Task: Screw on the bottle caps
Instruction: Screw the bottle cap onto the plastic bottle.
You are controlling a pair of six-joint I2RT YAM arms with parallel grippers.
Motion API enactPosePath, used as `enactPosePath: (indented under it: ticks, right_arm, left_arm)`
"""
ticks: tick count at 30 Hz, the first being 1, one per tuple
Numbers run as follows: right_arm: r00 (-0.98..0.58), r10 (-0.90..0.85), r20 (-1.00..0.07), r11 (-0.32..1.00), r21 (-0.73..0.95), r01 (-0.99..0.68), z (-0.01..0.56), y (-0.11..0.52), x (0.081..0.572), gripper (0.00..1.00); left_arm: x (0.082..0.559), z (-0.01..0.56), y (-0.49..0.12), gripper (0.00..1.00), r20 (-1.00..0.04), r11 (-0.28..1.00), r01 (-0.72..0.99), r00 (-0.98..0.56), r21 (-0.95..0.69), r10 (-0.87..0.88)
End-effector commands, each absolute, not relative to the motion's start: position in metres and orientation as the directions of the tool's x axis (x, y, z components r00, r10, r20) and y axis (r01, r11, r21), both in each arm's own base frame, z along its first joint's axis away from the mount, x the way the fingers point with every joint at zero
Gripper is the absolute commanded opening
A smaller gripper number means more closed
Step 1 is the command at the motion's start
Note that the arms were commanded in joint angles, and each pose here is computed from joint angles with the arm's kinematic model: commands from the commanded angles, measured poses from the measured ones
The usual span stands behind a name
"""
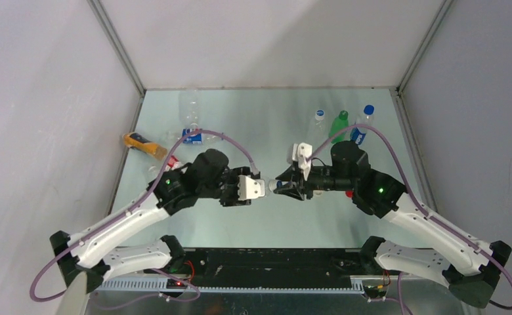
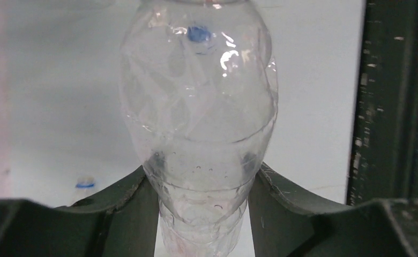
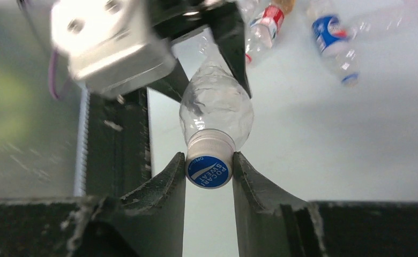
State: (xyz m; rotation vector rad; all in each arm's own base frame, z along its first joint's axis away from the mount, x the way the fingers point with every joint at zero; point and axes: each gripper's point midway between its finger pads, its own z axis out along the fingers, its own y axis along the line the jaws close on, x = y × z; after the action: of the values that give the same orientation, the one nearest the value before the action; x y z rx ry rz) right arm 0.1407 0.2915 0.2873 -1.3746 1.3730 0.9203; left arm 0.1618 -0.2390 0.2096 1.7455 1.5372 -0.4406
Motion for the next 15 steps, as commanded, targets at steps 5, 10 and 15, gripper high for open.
enactPosePath:
  ticks: [5, 10, 15]
  right_arm:
    - [-0.741, 0.219, -0.635, 0.568, 0.7, -0.432, 0.288, 0.285, 0.181, 0.0]
    - [-0.801, 0.329, -0.5, 0.484, 0.818, -0.312, 0.287, 0.297, 0.183, 0.0]
    - [-0.705, 0.297, -0.644, 0.482, 0.738, -0.472, 0.309, 0.293, 0.186, 0.27]
  left_arm:
    - [0.216, 0.269, -0.244, 0.04, -0.675, 0.359, 0.635, 0.364, 0.684, 0.641]
    - [0.227, 0.269, -0.238, 0.05, -0.577, 0.378, 0.485, 0.368, 0.788, 0.729]
    - [0.225, 0.26, -0.243, 0.04, -0.608, 0.386, 0.525, 0.357, 0.759, 0.71]
